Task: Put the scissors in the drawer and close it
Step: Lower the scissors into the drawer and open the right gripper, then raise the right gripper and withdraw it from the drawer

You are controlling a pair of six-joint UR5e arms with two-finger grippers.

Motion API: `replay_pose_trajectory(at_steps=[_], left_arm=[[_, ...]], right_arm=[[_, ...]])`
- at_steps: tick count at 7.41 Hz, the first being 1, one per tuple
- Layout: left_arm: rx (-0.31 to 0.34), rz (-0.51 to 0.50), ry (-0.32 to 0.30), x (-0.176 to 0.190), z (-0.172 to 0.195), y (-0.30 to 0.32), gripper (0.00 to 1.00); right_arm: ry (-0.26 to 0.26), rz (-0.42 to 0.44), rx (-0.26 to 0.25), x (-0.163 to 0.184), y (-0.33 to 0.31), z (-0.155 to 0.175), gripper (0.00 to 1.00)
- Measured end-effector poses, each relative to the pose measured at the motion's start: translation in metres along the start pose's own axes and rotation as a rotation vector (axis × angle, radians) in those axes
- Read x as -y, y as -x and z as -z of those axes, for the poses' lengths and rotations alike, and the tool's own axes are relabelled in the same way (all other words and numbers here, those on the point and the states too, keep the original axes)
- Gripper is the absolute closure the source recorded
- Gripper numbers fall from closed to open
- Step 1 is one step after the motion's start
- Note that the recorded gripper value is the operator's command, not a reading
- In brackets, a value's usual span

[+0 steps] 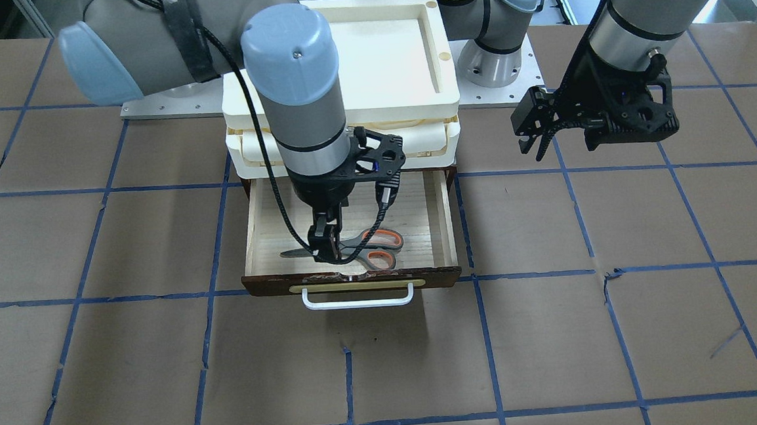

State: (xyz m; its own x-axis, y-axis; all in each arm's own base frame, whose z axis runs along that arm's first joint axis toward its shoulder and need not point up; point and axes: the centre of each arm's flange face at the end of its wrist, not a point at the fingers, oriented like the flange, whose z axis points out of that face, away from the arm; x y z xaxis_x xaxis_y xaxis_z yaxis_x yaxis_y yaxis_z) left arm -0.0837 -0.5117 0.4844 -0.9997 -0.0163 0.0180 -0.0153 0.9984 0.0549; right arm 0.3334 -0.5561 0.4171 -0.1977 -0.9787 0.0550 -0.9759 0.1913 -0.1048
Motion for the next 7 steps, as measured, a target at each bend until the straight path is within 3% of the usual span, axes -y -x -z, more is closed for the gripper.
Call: replay_pose_trajectory(at_steps=[2, 4, 6, 7], left_arm=[[0.0, 0.0, 0.0, 0.0, 0.0, 0.0, 0.0], [-0.002, -0.003, -0.003, 0.0, 0.001, -0.001, 0.0], [-0.003, -0.007, -0.002, 0.0, 0.0, -0.003, 0.0], [-0.002, -0.008, 0.0, 0.0, -0.001, -0.004, 0.0]], right_arm=[[-0.005, -0.203, -0.052, -0.076, -0.022, 0.068, 0.0], [0.022, -0.511, -0.06, -0.145, -0.032, 0.101, 0.0], [0.072, -0.812, -0.096, -0.171, -0.034, 0.107, 0.0], [0.089, -0.923, -0.116, -0.175, -0.032, 0.11, 0.0]])
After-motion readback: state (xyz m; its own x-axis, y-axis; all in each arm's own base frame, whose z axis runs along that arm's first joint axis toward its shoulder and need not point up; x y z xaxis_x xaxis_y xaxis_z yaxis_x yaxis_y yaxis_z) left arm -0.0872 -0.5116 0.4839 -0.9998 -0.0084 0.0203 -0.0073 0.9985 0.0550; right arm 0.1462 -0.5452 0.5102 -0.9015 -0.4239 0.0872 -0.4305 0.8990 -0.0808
